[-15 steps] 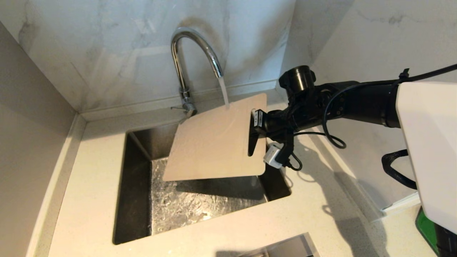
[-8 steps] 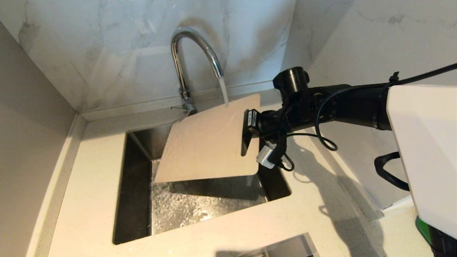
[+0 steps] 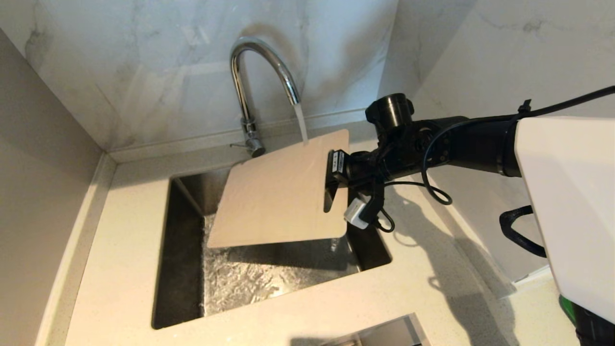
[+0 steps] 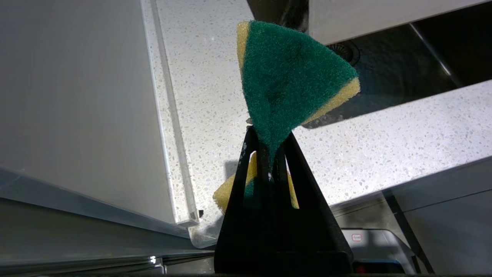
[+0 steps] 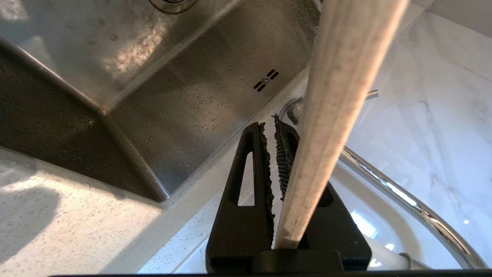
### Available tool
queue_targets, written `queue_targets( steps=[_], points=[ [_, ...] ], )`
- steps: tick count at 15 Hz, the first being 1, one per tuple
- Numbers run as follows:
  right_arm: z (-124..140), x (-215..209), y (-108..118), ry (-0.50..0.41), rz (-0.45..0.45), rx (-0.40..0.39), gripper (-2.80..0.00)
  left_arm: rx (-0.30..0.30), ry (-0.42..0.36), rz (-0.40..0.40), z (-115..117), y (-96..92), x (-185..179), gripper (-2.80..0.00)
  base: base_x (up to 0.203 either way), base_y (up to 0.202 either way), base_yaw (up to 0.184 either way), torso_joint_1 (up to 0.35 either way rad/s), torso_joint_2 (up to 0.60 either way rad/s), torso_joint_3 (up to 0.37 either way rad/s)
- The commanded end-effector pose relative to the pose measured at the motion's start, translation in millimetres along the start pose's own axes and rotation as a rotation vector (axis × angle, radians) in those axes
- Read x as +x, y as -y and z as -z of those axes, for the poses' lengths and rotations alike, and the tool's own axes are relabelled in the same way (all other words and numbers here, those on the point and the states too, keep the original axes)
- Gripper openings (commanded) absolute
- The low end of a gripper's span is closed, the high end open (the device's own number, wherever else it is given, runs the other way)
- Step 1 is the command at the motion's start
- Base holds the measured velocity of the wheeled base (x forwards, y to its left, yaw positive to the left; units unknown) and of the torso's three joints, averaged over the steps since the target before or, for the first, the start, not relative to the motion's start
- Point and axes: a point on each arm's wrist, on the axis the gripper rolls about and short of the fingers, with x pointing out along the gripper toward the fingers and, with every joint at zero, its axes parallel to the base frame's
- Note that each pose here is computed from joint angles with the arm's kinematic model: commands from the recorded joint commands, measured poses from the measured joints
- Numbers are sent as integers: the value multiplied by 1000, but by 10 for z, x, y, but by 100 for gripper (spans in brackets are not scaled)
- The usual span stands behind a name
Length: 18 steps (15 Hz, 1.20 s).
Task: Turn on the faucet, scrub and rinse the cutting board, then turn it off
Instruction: Scrub the cutting board underwater
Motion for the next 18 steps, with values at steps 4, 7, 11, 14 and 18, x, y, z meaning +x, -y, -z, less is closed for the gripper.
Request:
queue_targets(
  steps=[4,7,11,14,18],
  points=[
    [-13,23,-8,11,1,-13,-280,0,0,-1,1,0,0,-280,0,0,0,0,0,0],
    [-29,43,6,16,4,-14,-280,0,0,-1,1,0,0,-280,0,0,0,0,0,0],
    [-85,110,66,37,19,-23,-280,0,0,-1,1,0,0,-280,0,0,0,0,0,0],
    [-130,143,81,55,18,-21,-280,0,0,-1,1,0,0,-280,0,0,0,0,0,0],
    [-171,32,128,83,3,-21,-280,0,0,-1,1,0,0,-280,0,0,0,0,0,0]
  ],
)
